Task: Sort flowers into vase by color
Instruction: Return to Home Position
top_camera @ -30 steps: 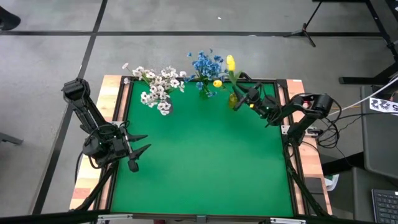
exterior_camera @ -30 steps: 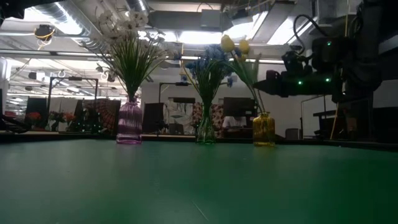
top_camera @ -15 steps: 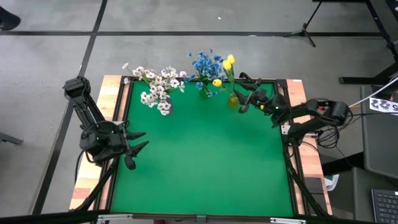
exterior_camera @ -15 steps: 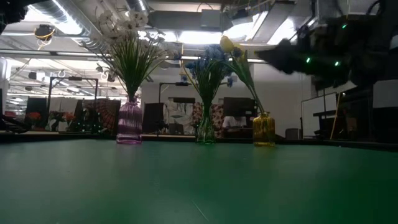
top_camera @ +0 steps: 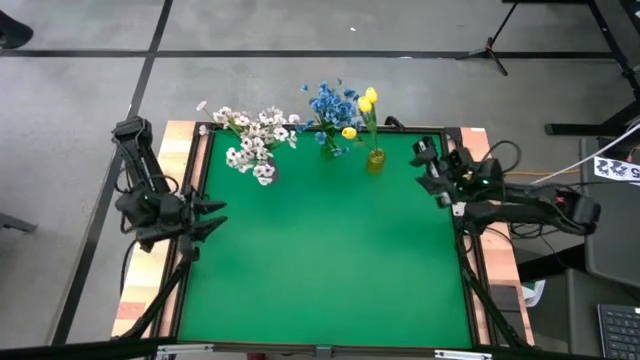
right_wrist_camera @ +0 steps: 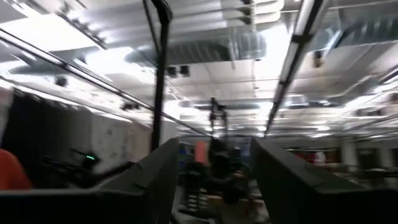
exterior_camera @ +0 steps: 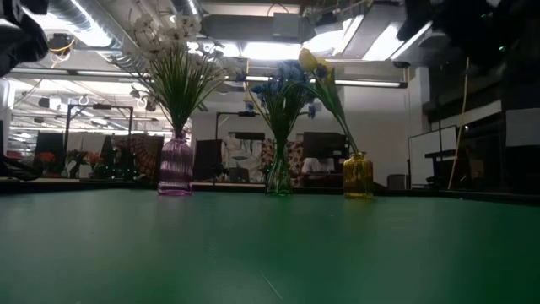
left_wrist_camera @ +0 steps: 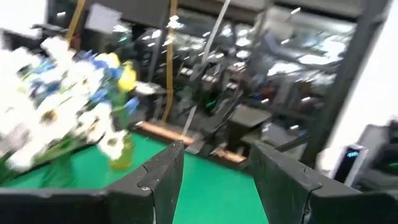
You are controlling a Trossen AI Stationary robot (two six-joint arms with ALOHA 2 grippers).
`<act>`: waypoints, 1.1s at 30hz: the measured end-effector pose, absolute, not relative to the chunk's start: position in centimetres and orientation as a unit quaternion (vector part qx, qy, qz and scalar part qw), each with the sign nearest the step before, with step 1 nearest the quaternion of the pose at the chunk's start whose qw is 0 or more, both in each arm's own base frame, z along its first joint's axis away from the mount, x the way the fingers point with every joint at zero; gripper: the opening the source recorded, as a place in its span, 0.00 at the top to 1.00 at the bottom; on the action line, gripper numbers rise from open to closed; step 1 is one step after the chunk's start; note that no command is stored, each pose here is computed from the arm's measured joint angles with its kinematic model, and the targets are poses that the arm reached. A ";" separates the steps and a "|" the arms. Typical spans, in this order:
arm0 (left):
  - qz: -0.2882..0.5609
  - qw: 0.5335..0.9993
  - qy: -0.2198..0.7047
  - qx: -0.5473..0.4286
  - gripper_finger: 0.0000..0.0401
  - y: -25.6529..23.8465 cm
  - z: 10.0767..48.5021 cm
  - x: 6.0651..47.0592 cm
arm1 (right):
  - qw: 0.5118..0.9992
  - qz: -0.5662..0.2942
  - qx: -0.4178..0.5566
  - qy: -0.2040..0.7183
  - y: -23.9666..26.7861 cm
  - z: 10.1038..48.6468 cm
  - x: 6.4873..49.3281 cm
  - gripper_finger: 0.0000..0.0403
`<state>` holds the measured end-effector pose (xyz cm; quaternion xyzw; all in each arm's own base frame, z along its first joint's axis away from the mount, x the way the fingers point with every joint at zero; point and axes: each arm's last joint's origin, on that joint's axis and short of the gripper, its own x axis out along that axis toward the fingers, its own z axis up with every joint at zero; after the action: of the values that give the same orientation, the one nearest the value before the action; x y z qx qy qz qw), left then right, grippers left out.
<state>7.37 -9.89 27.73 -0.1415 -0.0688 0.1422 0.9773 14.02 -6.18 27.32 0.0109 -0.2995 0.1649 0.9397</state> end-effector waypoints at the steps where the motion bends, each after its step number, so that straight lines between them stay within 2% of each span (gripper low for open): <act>1: 0.130 0.978 -0.078 -0.143 0.55 -9.7 28.0 7.2 | 0.937 0.178 0.021 -0.299 -5.8 27.6 13.8 0.51; 6: 0.091 0.975 -0.109 -0.171 0.55 -8.3 29.0 6.4 | 0.939 0.184 0.012 -0.289 -3.5 29.1 14.5 0.51; 9: 0.083 0.974 -0.116 -0.178 0.55 -7.8 29.3 6.0 | 0.958 0.136 -0.020 -0.251 -1.8 30.7 16.1 0.51; 14: 0.082 0.974 -0.117 -0.178 0.55 -7.5 29.4 5.9 | 0.985 0.025 -0.121 -0.123 1.9 35.0 18.0 0.51; 19: 0.092 0.978 -0.108 -0.153 0.55 -7.5 29.3 5.9 | 0.964 -0.026 -0.253 -0.077 5.9 38.1 17.3 0.51; 23: 0.109 0.981 -0.095 -0.130 0.55 -7.3 29.3 5.8 | 0.950 -0.090 -0.294 -0.050 7.4 38.6 15.5 0.51; 27: 0.116 0.979 -0.086 -0.142 0.55 -7.3 29.2 5.8 | 0.951 -0.076 -0.292 -0.067 8.0 38.3 13.7 0.51; 33: 0.123 0.975 -0.093 -0.159 0.55 -6.2 29.8 5.4 | 0.941 -0.027 -0.328 -0.083 7.6 36.5 13.6 0.51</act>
<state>5.41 -6.24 29.79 -0.1587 -0.0931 0.1225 0.9753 13.57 7.62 36.49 -0.3281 -0.0831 -0.0266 0.9406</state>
